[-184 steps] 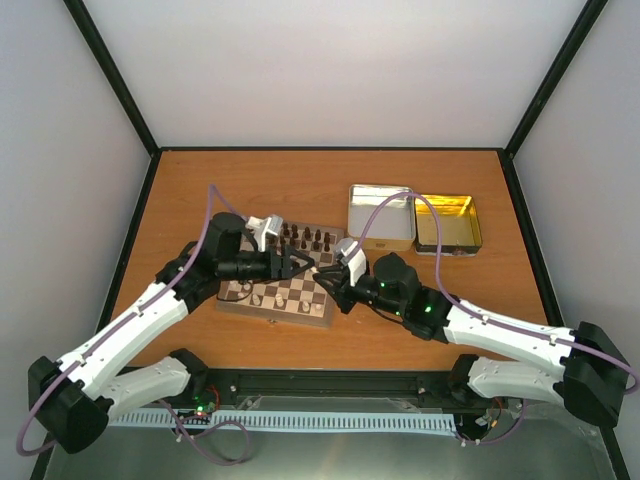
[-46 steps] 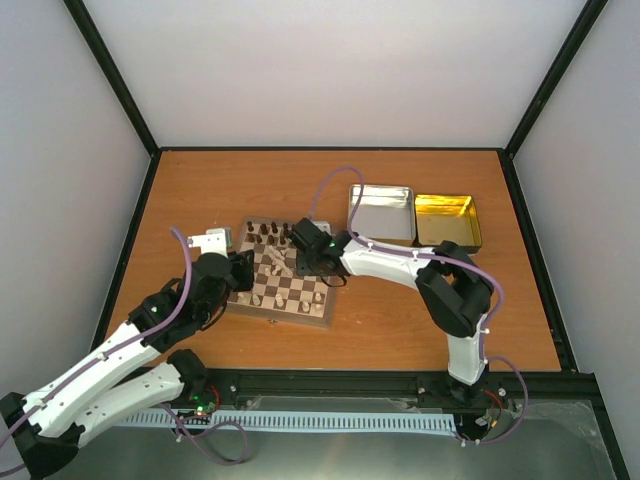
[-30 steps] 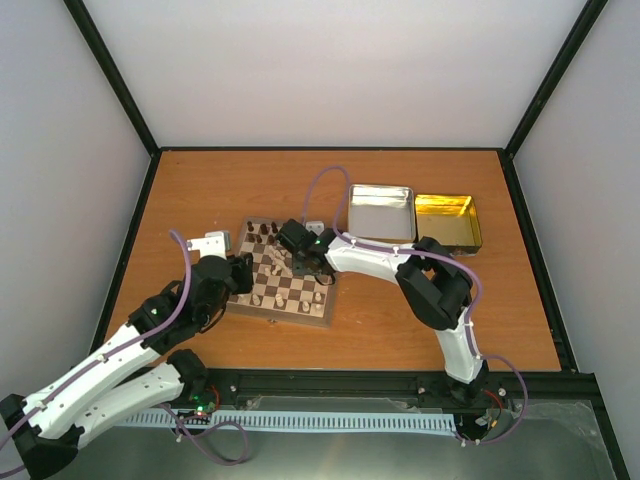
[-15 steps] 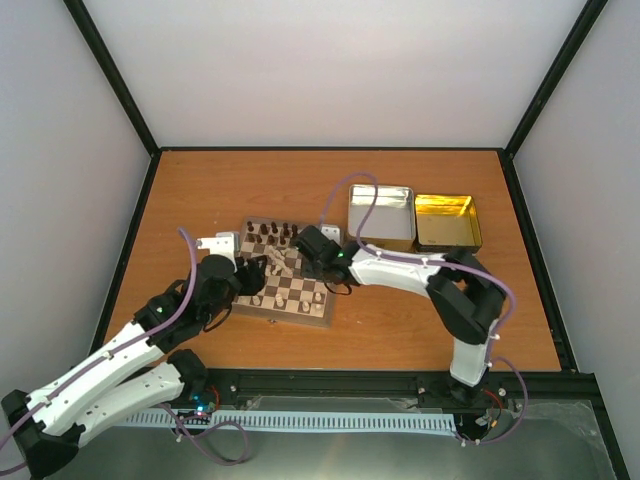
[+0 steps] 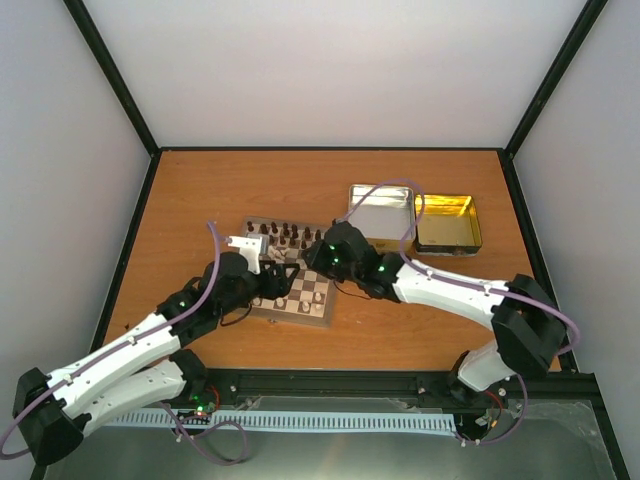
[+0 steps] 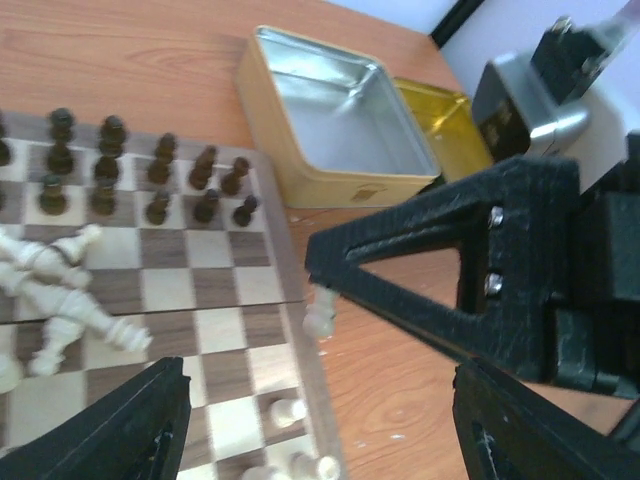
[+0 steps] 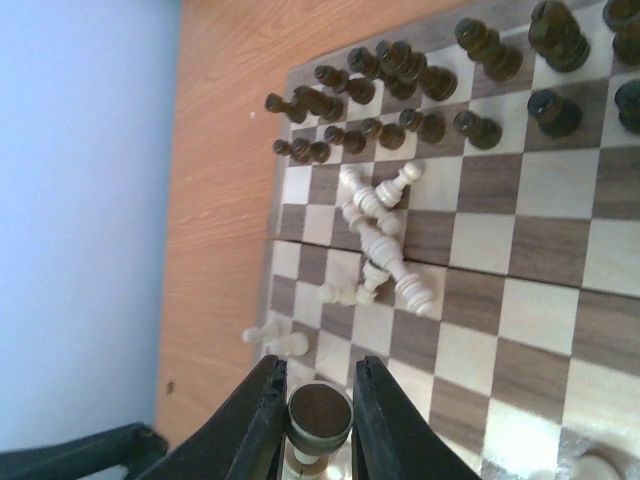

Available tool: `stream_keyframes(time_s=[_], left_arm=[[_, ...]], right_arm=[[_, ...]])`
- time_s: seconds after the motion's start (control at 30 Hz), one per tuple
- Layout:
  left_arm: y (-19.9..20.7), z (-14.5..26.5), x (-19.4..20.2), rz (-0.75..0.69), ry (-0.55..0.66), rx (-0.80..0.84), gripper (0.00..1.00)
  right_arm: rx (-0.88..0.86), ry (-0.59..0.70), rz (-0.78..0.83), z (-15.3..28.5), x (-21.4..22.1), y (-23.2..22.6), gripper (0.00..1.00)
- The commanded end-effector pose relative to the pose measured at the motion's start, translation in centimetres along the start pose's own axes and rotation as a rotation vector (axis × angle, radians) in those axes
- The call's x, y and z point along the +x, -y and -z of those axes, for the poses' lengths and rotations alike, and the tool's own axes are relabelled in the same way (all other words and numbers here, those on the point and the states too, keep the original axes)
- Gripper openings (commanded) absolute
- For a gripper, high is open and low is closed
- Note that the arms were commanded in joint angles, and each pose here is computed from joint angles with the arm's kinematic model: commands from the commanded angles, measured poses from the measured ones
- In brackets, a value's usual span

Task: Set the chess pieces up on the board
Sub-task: Place the chess piece on the chessboard.

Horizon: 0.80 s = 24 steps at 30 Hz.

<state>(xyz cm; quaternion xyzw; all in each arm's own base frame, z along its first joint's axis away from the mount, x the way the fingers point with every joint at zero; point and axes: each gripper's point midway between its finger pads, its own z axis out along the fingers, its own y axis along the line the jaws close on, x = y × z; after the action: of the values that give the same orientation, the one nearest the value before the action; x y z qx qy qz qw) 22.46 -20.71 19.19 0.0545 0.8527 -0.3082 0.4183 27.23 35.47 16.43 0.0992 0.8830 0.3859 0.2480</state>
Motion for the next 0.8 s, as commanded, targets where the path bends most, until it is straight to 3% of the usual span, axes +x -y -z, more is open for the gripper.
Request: stream_keyframes(time_s=[0.0, 0.13, 0.37, 0.6, 0.77], left_arm=[[3.6, 0.1, -2.1, 0.087, 0.062, 0.181, 0.73], [4.6, -0.1, -1.7, 0.164, 0.070, 0.274, 0.73], [6.9, -0.2, -1.9, 0.141, 0.047, 0.386, 0.72], [7.6, 0.1, -3.3, 0.168, 0.100, 0.420, 0.64], [8.3, -0.6, -2.7, 0.184, 0.049, 0.445, 0.56]], right_arm=[[-0.203, -0.004, -0.104, 2.9, -0.9, -2.9, 0.19], [-0.285, 0.000, -0.163, 5.2, -1.3, -3.3, 0.19], [-0.380, 0.020, -0.333, 7.7, -1.6, -3.2, 0.18], [-0.418, 0.001, -0.411, 8.1, -1.3, -3.1, 0.18], [-0.433, 0.005, -0.415, 8.2, -1.4, -3.3, 0.18]])
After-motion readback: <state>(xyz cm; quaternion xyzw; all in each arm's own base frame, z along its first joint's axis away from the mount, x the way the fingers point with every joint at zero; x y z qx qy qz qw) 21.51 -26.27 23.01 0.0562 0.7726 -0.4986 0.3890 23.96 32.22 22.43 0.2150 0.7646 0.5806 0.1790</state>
